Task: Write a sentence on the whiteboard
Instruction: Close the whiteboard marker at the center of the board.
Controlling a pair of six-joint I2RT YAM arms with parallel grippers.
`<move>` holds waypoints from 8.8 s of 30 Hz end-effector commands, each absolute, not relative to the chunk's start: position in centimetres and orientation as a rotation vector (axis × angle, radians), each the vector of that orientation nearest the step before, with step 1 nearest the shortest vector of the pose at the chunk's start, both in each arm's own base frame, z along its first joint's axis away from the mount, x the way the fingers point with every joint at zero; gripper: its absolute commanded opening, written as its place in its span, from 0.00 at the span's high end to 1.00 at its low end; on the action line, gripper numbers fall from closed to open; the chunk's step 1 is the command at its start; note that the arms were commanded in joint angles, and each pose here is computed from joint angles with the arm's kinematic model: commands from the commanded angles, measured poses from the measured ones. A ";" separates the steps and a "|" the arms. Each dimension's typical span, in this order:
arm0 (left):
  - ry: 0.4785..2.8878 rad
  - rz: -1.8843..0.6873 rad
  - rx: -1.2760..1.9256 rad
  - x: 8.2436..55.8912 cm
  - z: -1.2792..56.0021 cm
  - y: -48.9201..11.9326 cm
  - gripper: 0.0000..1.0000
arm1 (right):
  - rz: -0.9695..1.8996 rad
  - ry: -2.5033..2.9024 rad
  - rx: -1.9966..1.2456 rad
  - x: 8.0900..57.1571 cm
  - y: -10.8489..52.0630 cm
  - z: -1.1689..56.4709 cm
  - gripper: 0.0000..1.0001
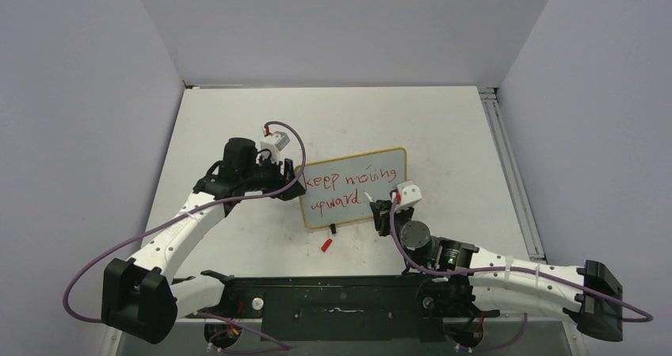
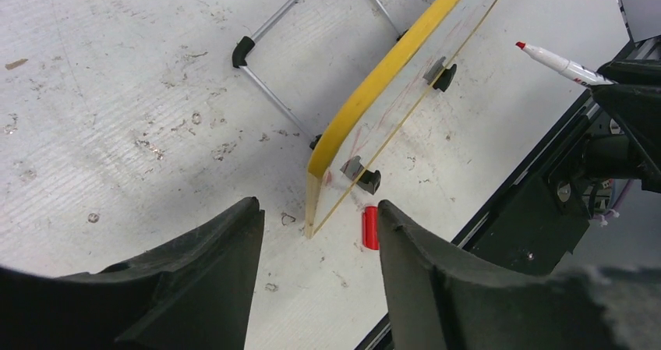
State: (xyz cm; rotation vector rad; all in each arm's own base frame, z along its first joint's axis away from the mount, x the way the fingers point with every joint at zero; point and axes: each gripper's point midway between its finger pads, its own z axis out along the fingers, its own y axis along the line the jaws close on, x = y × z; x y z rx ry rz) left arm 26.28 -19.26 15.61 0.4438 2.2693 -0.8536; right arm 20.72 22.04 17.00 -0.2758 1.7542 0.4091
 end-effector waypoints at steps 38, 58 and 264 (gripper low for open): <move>2.284 -0.484 0.537 15.2 9.0 -28.1 0.46 | 0.507 1.724 -0.287 18.5 19.2 24.8 0.95; 2.372 -0.344 0.603 15.8 3.6 -28.2 0.64 | 0.493 1.736 -0.271 18.6 19.0 24.4 0.95; 1.668 -1.045 1.215 9.8 21.6 -26.5 1.00 | 1.704 1.935 -1.033 8.8 30.2 22.0 0.95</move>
